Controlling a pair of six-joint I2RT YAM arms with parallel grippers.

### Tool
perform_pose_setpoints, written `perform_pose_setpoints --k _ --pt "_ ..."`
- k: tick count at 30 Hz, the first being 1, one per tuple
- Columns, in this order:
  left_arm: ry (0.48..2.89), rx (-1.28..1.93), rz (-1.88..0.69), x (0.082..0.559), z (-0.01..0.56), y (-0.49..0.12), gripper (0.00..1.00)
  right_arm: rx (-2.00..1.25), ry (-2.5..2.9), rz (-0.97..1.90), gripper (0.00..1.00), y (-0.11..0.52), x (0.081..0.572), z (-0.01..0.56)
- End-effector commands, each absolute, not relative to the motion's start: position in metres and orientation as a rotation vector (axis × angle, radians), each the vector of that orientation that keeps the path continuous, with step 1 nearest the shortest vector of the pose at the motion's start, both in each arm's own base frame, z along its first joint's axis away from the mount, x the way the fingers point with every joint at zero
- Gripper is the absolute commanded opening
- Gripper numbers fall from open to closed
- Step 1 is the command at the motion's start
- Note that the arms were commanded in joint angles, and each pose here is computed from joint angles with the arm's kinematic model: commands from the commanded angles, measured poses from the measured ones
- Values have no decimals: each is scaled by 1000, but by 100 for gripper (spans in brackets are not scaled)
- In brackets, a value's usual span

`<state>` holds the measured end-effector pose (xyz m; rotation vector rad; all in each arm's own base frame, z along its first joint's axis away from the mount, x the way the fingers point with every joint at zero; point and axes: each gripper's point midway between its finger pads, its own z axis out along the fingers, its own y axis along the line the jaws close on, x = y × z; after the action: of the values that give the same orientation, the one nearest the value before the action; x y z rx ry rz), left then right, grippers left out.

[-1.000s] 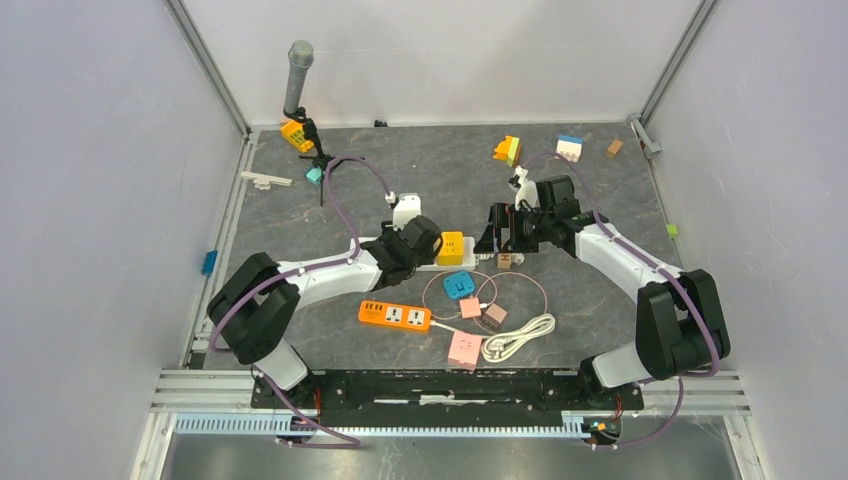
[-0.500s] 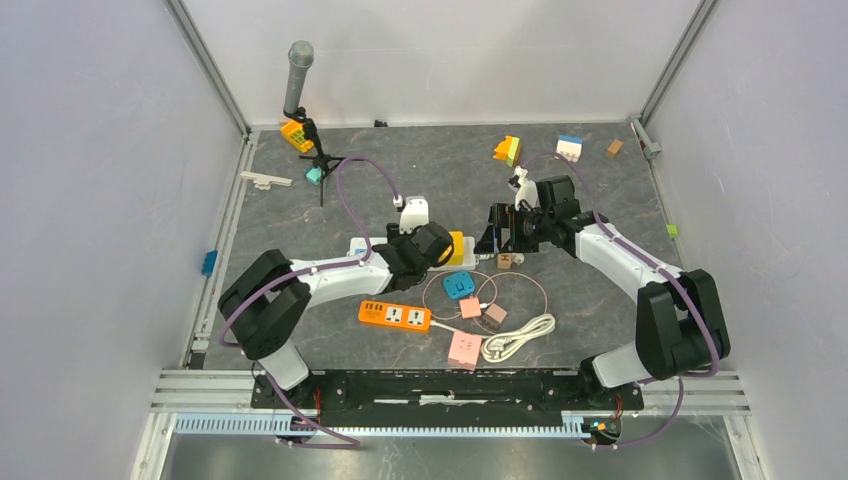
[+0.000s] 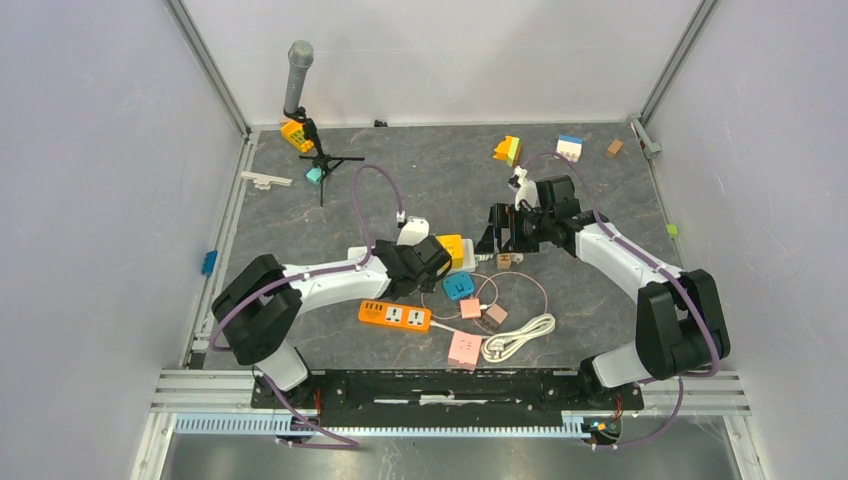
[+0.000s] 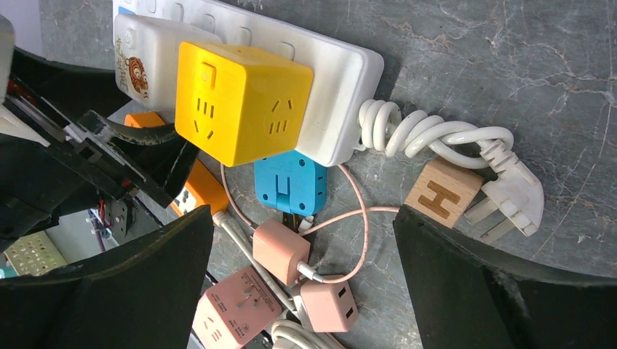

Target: Insert the plug

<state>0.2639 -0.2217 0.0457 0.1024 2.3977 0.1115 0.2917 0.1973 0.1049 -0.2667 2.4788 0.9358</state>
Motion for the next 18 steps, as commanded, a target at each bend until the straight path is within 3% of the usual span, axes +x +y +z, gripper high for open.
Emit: perform_pose_setpoints --k 1,7,13,18 --pt "2421 147 240 261 77 -204 100 -300 2409 919 98 199 307 125" --pt "2394 65 135 278 114 -204 100 -307 2408 921 98 200 308 125" --pt "2387 -108 -256 288 141 -195 100 -321 2410 939 98 203 309 126" --pt "2367 -322 -474 296 139 -150 100 -338 2413 947 98 204 311 125"
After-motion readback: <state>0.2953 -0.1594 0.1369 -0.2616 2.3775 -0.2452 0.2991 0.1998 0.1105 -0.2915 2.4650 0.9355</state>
